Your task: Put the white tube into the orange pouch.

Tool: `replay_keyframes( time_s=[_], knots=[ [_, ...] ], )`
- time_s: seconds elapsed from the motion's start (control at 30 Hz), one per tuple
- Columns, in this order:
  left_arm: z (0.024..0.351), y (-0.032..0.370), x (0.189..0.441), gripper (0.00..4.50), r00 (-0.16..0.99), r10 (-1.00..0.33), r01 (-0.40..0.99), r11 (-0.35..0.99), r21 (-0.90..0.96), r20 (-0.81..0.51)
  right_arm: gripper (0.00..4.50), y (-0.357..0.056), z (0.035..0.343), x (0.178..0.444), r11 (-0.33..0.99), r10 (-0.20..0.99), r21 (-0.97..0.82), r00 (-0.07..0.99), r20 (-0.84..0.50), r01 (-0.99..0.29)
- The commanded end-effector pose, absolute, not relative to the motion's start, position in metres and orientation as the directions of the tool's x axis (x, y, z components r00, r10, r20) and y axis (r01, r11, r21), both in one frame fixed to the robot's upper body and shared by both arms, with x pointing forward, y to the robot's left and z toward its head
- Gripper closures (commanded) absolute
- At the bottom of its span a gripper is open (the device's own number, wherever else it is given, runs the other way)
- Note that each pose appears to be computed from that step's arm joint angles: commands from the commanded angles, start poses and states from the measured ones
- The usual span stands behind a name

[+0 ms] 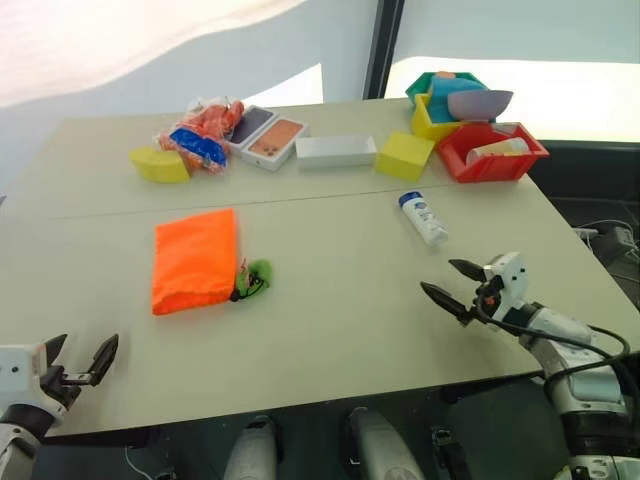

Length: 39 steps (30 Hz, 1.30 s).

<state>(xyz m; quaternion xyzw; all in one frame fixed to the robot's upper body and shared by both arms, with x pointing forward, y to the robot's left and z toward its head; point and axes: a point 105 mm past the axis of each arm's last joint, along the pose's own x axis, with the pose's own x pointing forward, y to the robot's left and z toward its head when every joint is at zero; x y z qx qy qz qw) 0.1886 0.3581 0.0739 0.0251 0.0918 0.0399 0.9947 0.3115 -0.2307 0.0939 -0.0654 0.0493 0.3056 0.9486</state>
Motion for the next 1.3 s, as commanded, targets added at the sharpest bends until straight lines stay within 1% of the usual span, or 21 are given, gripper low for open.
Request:
replay_keyframes(
  time_s=[0.03, 0.37, 0.47, 0.5, 0.6, 0.67, 0.73, 0.9, 1.1, 1.3],
  knots=[
    [0.082, 0.358, 0.189, 0.00, 0.983, 0.091, -0.083, 0.995, 0.060, -0.160, 0.05, -0.228, 0.104, 0.315, 0.798, 0.583, -0.122, 0.807, -0.093, -0.590],
    [0.083, 0.344, 0.197, 0.00, 0.990, 0.047, -0.040, 0.998, 0.056, -0.135, 0.05, -0.212, 0.102, 0.315, 0.781, 0.610, -0.111, 0.789, -0.073, -0.614],
    [0.091, 0.335, 0.200, 0.00, 0.997, 0.004, -0.002, 1.000, 0.019, -0.082, 0.05, -0.200, 0.102, 0.314, 0.759, 0.639, -0.107, 0.766, -0.070, -0.643],
    [0.094, 0.328, 0.203, 0.00, 0.997, -0.016, 0.018, 0.999, 0.030, -0.069, 0.05, -0.190, 0.104, 0.314, 0.744, 0.658, -0.102, 0.750, -0.059, -0.661],
    [0.101, 0.310, 0.210, 0.00, 0.995, -0.082, 0.090, 0.986, 0.142, -0.059, 0.05, -0.159, 0.109, 0.309, 0.688, 0.721, -0.088, 0.693, -0.028, -0.720],
    [0.105, 0.308, 0.215, 0.00, 0.996, -0.078, 0.085, 0.969, 0.230, -0.043, 0.05, -0.140, 0.111, 0.304, 0.655, 0.754, -0.073, 0.657, -0.008, -0.752],
    [0.107, 0.308, 0.220, 0.00, 0.997, -0.070, 0.073, 0.963, 0.259, -0.024, 0.05, -0.126, 0.111, 0.299, 0.630, 0.776, -0.059, 0.631, 0.004, -0.774],
    [0.109, 0.303, 0.231, 0.00, 0.995, -0.099, 0.099, 0.934, 0.344, -0.018, 0.05, -0.106, 0.110, 0.292, 0.598, 0.801, -0.039, 0.598, 0.017, -0.800],
    [0.106, 0.289, 0.250, 0.00, 0.987, -0.160, 0.155, 0.883, 0.444, -0.027, 0.05, -0.090, 0.115, 0.289, 0.578, 0.816, -0.043, 0.577, 0.046, -0.815],
    [0.111, 0.285, 0.267, 0.00, 0.987, -0.161, 0.131, 0.865, 0.484, 0.020, 0.05, -0.087, 0.119, 0.290, 0.580, 0.814, -0.050, 0.577, 0.059, -0.813]
  ],
)
